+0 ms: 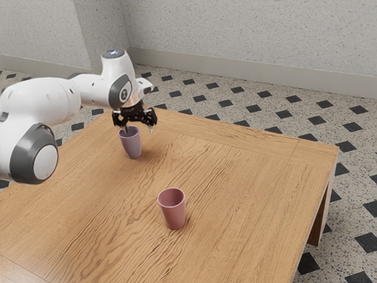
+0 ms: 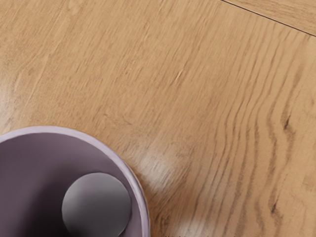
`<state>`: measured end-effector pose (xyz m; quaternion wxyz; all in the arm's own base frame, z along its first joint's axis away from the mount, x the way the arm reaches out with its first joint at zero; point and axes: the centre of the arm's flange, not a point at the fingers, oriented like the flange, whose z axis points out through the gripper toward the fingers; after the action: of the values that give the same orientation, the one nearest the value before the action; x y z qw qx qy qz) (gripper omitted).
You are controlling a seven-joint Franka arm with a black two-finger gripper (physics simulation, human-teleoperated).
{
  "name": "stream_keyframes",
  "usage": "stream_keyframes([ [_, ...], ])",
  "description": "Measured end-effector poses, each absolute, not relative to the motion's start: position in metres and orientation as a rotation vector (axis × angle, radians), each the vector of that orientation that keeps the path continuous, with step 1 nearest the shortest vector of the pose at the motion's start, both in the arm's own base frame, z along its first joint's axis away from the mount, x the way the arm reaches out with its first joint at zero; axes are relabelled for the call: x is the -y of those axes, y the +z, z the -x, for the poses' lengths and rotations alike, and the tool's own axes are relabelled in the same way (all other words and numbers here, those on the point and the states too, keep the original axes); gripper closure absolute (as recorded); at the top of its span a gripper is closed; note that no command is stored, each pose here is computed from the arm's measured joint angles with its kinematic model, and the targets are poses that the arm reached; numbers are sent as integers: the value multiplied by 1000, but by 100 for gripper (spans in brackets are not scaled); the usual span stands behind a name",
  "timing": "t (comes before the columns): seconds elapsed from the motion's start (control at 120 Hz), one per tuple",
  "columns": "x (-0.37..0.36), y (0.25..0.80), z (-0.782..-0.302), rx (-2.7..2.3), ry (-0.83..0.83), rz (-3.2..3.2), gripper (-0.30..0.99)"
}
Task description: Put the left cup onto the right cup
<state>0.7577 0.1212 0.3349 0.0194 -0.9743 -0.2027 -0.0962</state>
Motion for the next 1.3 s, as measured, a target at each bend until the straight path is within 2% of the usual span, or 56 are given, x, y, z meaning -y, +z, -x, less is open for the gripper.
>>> stream_keyframes([
  [0.667,-121,311,-755,646,-249,3034,1],
  [0.733,-122,311,-755,646,-250,3033,8],
  [0.908,-127,315,-754,655,-255,3031,41],
  [1.033,-128,316,-754,650,-255,3027,59],
  [1.158,-130,320,-753,650,-253,3022,69],
  [1.3,-130,320,-753,653,-246,3023,74],
])
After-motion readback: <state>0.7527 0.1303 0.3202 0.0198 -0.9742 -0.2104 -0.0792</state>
